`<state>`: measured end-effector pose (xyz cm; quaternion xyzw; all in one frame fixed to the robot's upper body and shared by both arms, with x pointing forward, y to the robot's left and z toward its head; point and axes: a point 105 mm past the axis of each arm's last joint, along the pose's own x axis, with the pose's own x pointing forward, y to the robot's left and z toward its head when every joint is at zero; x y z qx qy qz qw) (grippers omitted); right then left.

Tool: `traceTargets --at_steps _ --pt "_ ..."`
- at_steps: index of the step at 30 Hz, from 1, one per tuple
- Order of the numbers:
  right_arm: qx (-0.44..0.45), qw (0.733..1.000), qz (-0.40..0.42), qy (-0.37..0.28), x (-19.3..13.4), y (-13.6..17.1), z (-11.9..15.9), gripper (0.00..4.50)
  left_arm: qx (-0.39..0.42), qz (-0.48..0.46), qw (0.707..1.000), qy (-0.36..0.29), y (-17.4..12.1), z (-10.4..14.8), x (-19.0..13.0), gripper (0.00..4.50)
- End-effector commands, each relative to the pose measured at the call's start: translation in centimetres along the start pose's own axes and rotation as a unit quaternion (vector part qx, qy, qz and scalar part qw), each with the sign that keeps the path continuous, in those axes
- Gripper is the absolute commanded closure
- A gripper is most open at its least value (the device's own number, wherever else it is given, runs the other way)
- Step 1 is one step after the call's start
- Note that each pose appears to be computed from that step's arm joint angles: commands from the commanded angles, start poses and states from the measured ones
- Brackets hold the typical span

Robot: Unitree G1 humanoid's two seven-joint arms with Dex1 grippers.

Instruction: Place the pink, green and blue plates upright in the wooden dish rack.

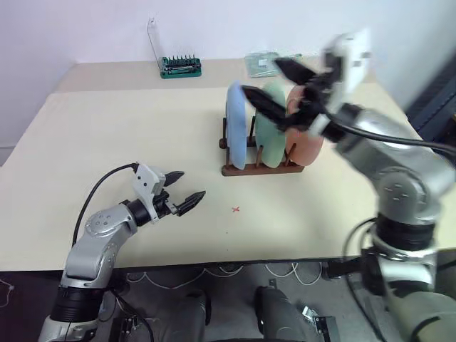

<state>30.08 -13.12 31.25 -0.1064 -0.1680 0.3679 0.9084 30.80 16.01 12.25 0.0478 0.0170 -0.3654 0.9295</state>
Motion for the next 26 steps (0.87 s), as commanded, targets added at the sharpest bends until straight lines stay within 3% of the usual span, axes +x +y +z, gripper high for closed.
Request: traceTargets --at_steps 1,7,11,20,26 --pt "-0.047 0.998 -0.011 0.037 -4.0 -1.8 -0.9 0.07 0.027 0.029 0.999 -0.001 1.8 0.3 -1.2 0.00" --pt "-0.031 0.987 -0.015 0.156 -9.3 -2.6 -7.0 0.07 0.036 0.042 0.998 0.001 2.9 0.1 -1.5 0.00" --pt "-0.015 0.974 -0.065 0.216 -11.6 -3.5 -12.8 0.07 0.039 0.033 0.999 -0.004 2.3 0.2 -1.0 0.00" --pt "0.016 0.970 -0.118 0.214 -12.2 -3.8 -18.4 0.07 0.024 0.047 0.999 -0.009 1.2 -0.8 -0.5 0.00" --pt "0.012 0.971 -0.110 0.214 -11.8 -3.6 -19.2 0.07 0.021 0.055 0.998 -0.011 0.8 -1.1 -0.3 0.00"
